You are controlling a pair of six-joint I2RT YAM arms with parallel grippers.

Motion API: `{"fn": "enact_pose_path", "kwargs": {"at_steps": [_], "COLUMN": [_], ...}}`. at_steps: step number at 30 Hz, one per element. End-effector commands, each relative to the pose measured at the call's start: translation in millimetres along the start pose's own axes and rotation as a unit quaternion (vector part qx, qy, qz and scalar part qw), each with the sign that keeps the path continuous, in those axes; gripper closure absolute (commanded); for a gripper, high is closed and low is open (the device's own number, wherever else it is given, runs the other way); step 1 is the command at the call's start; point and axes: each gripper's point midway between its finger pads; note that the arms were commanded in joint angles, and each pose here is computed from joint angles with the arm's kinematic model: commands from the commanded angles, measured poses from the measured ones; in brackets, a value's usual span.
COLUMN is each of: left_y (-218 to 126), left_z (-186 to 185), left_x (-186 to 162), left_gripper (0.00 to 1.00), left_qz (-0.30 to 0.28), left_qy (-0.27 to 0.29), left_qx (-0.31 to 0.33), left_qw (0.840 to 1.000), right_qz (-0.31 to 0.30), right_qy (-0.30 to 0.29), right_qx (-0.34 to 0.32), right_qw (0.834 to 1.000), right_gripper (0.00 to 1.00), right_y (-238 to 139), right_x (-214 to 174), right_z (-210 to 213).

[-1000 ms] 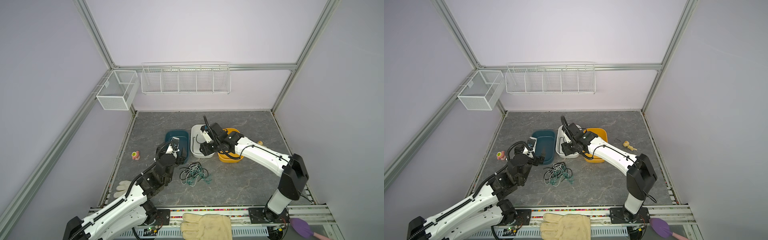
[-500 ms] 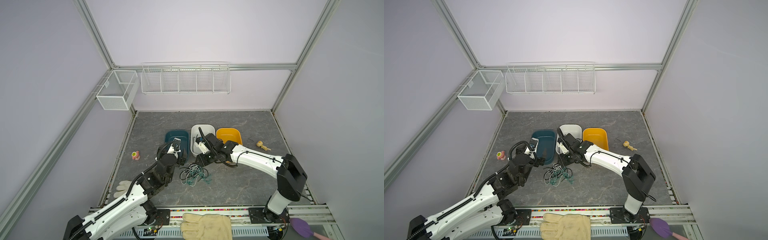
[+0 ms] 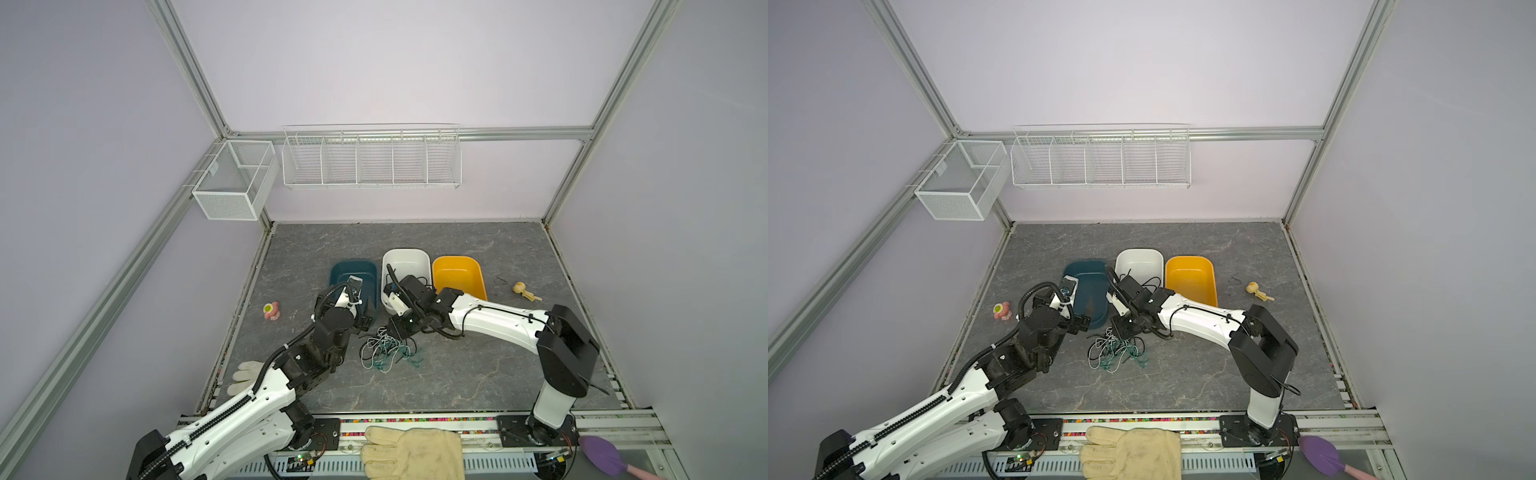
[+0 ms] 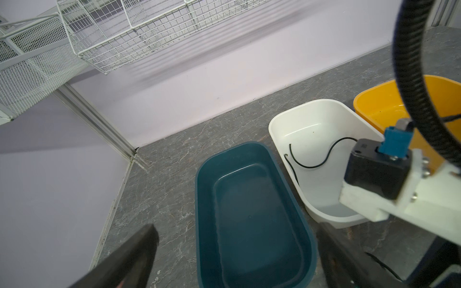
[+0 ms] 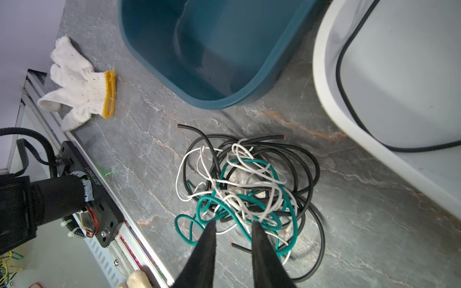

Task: Untangle the cables
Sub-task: 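Lower the right gripper back to the cable pile beside the left gripper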

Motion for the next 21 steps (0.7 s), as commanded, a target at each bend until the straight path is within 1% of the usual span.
{"fn": "enact_pose_path", "kwargs": {"at_steps": [1, 8, 15, 17, 19, 21], "left_y": [-0.4, 0.9, 0.4, -2.5, -5.0, -7.5], "left_z": [-3.5, -6.4, -7.4, -5.0, -1.9, -1.1], "left_x": [1.5, 0.1, -0.3, 3.5, 8.1, 8.9], "left_gripper": [0.01, 0.01, 0.01, 0.01, 0.01, 0.01], "left_qz": [0.001, 0.006, 0.017, 0.036, 0.064, 0.1], "left_qy": [0.007, 0.011, 0.009, 0.004, -0.002, -0.021], "left_qx": [-0.01, -0.016, -0.022, -0.03, -0.039, -0.049], "left_qw": [1.0, 1.0, 1.0, 0.999, 0.997, 0.994], "right_qz": [0.004, 0.007, -0.003, -0.008, -0.015, -0.023], "right_qy": [0.018, 0.026, 0.026, 0.024, 0.022, 0.017], "right_qx": [-0.029, -0.041, -0.03, -0.025, -0.021, -0.011], "right_qw": [0.999, 0.999, 0.999, 0.999, 0.999, 1.0], "right_gripper": [0.74, 0.73, 0.88, 0.92, 0.93, 0.93], "right_y": [12.8, 20.1, 18.5, 15.0, 10.8, 5.0], "right_x": [-6.3, -7.8, -5.5, -4.1, -2.9, -1.8], "right_z": [-15.9, -21.9, -18.8, -17.0, -15.3, -11.7]}}
Point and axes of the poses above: each gripper's point midway between its finger pads, its own y axis out along the fingers, its own z axis along the line the jaws close on, x = y × z, and after that the axes turned 15 degrees about y, right-handed
